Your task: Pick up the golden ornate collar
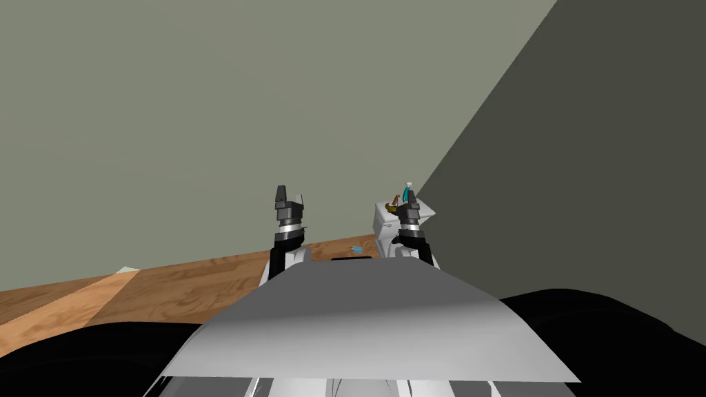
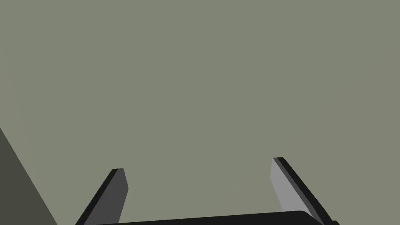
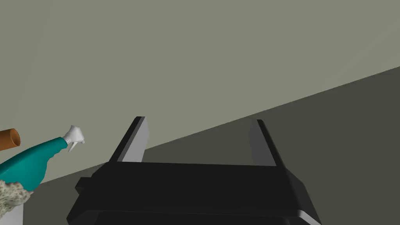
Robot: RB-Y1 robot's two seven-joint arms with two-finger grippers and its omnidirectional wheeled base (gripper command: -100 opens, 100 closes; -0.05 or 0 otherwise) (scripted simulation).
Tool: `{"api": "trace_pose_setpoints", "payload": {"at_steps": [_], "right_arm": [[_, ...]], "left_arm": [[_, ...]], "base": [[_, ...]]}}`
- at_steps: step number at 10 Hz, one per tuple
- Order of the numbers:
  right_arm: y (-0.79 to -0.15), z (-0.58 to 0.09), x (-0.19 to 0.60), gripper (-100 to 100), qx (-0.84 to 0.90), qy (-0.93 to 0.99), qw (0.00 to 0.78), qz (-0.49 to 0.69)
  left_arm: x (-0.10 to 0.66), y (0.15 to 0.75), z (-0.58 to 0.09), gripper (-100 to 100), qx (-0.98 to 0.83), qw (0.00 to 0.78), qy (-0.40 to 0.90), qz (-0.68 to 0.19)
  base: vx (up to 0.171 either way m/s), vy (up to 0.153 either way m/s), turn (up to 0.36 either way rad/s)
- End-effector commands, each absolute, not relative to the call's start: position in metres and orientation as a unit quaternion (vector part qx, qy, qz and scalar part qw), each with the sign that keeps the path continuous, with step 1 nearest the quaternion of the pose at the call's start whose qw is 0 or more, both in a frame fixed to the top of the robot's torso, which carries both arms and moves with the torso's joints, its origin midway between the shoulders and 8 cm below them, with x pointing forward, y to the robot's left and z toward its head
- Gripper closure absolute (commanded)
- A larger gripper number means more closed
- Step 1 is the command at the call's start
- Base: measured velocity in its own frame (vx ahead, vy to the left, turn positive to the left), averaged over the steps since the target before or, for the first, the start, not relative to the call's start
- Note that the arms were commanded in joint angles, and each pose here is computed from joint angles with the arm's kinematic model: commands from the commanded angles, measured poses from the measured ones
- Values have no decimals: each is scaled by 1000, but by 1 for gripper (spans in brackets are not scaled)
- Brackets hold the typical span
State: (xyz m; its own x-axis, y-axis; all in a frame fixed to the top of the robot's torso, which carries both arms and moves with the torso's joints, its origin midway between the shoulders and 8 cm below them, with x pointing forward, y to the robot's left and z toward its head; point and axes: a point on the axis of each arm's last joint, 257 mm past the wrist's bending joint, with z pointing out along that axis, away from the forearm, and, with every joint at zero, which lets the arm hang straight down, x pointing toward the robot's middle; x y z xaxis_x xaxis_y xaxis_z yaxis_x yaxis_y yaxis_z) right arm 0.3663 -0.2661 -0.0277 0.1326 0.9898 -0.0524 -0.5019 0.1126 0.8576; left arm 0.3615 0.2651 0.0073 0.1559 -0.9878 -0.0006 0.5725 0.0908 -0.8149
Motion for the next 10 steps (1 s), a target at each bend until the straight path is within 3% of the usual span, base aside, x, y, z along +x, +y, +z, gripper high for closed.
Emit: {"api": "trace_pose_setpoints", "payload": {"at_steps": [1,10], "right_arm": [[-262,-33,366,-100,339,367,667,553],[-260,-118,371,-100,234,543,676,439]], "left_arm": [[361,265,7,0,-348,676,298,-577],[362,265,7,0,-348,676,298,-577]], "base": [[-37,25,-12],[-95,52,-11]]}}
